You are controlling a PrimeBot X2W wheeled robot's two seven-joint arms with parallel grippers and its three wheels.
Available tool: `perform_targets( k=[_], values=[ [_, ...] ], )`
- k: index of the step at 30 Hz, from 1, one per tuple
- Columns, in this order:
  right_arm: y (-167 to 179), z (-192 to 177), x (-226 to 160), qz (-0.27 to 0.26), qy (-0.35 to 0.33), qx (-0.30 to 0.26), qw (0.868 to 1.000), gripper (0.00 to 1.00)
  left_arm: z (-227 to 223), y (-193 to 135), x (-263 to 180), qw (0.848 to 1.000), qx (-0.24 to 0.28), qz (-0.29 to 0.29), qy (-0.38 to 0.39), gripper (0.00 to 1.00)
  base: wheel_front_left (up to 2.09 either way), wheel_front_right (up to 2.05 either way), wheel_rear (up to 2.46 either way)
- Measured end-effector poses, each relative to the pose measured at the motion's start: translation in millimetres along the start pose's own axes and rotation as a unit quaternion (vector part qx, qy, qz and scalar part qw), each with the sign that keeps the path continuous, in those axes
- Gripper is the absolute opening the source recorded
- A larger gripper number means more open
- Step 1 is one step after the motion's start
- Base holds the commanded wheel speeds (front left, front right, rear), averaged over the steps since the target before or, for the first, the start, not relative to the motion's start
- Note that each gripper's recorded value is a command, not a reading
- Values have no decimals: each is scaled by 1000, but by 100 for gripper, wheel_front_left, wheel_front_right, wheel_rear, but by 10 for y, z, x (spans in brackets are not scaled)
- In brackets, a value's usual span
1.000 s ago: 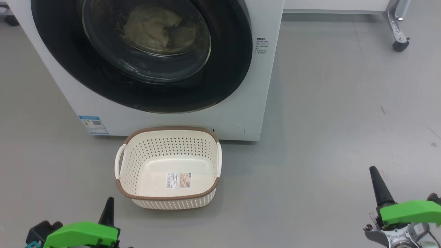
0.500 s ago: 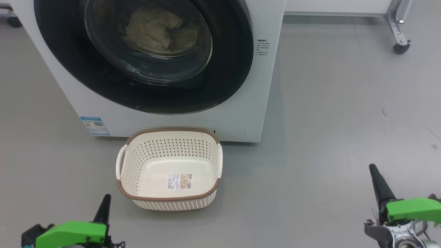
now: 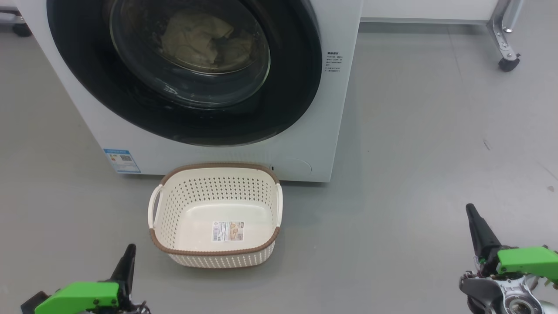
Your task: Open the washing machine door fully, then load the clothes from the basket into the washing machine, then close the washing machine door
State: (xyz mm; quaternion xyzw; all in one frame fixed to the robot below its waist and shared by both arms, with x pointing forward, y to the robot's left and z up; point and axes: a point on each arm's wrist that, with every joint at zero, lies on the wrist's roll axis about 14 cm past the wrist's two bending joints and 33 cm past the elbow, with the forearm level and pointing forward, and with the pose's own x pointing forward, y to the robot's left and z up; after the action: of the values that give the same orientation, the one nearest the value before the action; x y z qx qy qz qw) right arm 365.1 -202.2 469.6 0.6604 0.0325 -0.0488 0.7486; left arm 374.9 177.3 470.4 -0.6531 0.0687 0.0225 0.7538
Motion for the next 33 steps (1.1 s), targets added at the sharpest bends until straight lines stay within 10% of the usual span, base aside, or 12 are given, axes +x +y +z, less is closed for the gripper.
perform_targets(
  k=[33],
  values=[
    [84, 16, 67, 14, 2, 73, 997, 0, 113, -55, -19, 997, -76, -20, -16, 0, 0, 0, 0]
  ],
)
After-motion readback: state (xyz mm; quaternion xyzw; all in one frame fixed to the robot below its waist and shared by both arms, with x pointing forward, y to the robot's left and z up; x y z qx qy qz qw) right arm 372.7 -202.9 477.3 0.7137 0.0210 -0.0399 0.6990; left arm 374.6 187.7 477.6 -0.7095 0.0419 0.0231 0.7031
